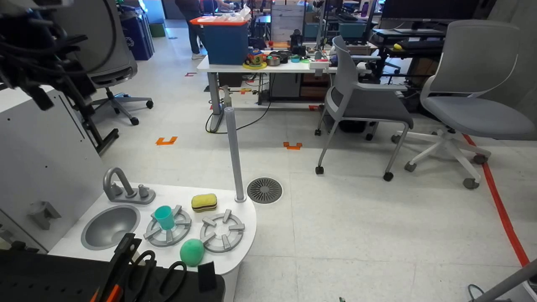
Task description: Move the cup on the stove
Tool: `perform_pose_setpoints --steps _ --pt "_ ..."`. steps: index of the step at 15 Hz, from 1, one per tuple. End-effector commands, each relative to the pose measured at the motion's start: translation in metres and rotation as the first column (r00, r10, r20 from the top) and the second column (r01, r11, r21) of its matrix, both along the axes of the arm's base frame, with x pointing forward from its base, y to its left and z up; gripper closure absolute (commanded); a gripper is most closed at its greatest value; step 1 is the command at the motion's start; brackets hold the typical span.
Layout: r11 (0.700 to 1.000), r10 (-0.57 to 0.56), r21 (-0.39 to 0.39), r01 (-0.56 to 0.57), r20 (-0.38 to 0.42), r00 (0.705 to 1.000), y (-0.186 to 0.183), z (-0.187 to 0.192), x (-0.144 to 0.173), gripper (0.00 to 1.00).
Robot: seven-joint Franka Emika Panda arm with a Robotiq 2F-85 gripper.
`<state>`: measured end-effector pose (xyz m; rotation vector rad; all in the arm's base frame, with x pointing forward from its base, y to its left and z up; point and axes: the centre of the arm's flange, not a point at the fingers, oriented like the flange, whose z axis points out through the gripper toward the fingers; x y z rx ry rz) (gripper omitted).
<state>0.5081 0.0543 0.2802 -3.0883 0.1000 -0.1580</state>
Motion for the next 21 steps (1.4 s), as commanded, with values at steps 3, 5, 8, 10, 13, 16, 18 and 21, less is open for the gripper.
perform_pose_setpoints --steps 3,5,8,10,13,16,18,21 --pt "0.997 -0.069 -0.022 0.068 -0.047 0.997 -0.027 -0.127 0.07 0.0" --pt "0.996 -0.084 -0.018 0.083 -0.072 0.994 -0.036 -0.173 0.085 0.0" --pt "0.997 -0.071 -0.012 0.07 -0.094 0.993 -0.035 -0.23 0.094 0.0" --pt "0.998 -0.062 -0.02 0.06 -0.121 0.991 -0.031 -0.26 0.095 0.0" --pt "0.999 -0.038 -0.032 0.034 -0.139 0.99 -0.022 -0.291 0.092 0.0" --pt "0.999 -0.027 -0.029 0.023 -0.16 0.987 -0.015 -0.312 0.092 0.0" --pt "0.999 -0.029 -0.029 0.024 -0.177 0.984 -0.013 -0.325 0.09 0.0" --pt "0.999 -0.028 -0.038 0.021 -0.192 0.981 -0.013 -0.34 0.089 0.0"
